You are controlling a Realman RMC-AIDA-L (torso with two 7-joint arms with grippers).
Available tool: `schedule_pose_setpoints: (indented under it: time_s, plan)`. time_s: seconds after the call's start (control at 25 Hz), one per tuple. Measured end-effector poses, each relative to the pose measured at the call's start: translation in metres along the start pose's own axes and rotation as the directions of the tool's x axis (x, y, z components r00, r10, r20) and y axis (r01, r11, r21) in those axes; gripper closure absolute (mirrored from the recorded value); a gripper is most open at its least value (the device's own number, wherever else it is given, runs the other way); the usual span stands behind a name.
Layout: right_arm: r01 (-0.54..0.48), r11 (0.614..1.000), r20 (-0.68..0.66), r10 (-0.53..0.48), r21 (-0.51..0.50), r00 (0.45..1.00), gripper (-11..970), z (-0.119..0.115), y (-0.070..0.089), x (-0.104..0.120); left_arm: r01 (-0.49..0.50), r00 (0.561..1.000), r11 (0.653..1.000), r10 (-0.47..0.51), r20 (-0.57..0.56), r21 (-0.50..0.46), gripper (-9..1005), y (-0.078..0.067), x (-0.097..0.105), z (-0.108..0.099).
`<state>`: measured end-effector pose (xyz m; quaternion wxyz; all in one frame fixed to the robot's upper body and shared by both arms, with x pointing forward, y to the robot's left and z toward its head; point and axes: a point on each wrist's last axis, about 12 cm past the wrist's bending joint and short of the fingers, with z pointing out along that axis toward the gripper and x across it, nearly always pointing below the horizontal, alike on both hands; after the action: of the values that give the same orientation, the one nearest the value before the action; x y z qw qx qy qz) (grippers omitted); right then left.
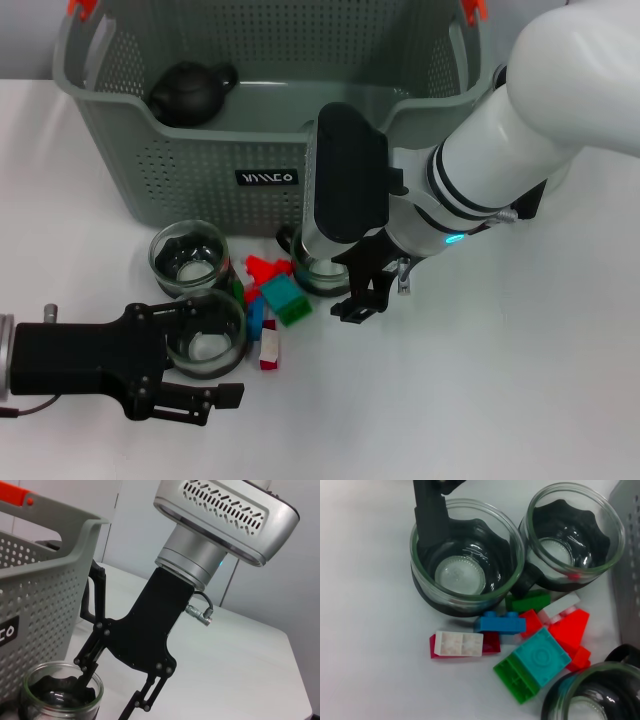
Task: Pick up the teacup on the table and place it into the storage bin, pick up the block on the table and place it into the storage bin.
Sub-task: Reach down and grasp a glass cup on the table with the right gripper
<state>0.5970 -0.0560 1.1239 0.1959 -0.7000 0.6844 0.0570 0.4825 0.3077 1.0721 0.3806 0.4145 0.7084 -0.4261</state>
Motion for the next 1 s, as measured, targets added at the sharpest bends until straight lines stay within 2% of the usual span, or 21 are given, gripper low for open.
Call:
schedule_pose_setpoints:
  time_s: [1.0]
  plan:
    - [0.005,1.0,-0.02,-0.006,-0.017,1.0,297,0.0023,0.0039,-0.0001,0.001,1.0,1.0,-0.001,-0.003,0.001,66,-0.0001,0.0003,0.0]
